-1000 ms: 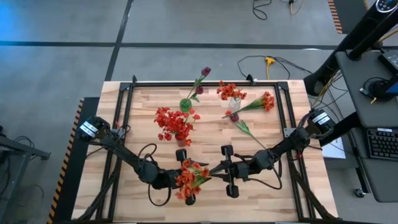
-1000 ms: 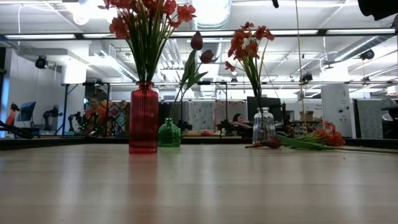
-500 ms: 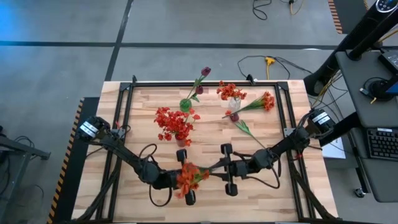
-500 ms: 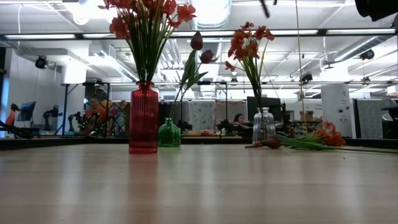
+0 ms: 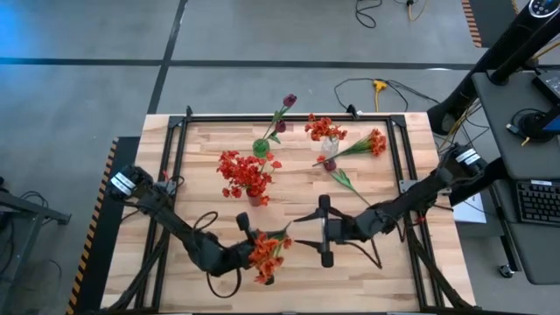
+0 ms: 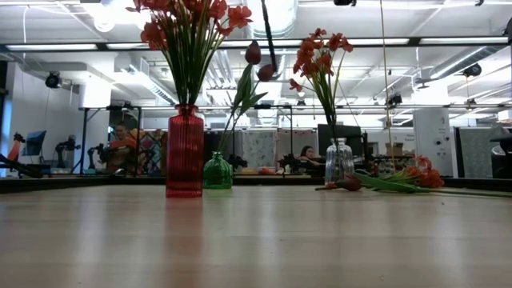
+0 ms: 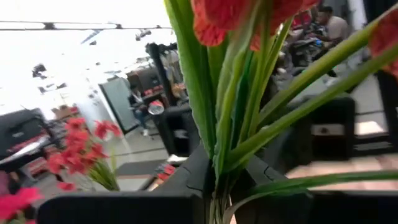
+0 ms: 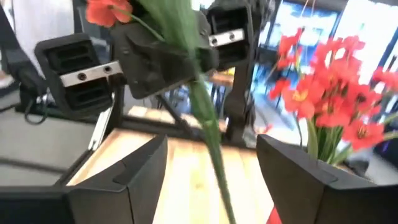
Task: Sort flowers into vase by color
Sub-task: Put the left orange flowers into the transparent vase
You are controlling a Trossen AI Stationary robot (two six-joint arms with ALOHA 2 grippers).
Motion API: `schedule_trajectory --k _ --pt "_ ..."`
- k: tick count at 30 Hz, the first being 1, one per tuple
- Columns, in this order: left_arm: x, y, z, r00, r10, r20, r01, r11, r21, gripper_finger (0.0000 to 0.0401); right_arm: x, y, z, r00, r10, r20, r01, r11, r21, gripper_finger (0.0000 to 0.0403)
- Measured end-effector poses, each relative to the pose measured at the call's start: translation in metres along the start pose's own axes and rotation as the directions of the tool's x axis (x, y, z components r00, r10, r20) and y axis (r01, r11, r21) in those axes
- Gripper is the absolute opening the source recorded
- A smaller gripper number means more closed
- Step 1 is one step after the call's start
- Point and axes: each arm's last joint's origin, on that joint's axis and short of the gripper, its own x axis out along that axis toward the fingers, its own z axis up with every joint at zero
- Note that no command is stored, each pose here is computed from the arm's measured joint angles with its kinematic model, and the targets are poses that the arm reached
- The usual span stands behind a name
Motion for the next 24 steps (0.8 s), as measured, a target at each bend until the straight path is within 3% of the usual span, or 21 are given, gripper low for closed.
schedule_trajectory --k 8,15,19,24 --pt "0.005 -0.004 -0.013 0.996 -0.071 -0.053 0.068 0.996 -0.061 0.0019 0.02 0.006 0.009 0.977 0.021 -0.212 -0.024 1.0 -0.011 0.0245" --pt "0.005 -0.004 -0.013 0.996 -0.07 -0.05 0.067 0.996 -0.065 0.0018 0.031 0.01 0.016 0.975 0.025 -0.219 -0.029 0.999 -0.018 0.0222" --pt "0.006 -0.004 -0.013 0.996 -0.081 -0.046 0.078 0.995 -0.067 0.0018 0.034 0.011 0.017 0.976 0.021 -0.218 -0.026 1.0 -0.018 0.0184" --pt "0.006 -0.004 -0.012 0.996 -0.085 -0.04 0.082 0.993 -0.08 0.0022 0.036 0.012 0.016 0.974 0.021 -0.225 -0.029 0.999 -0.031 0.0107"
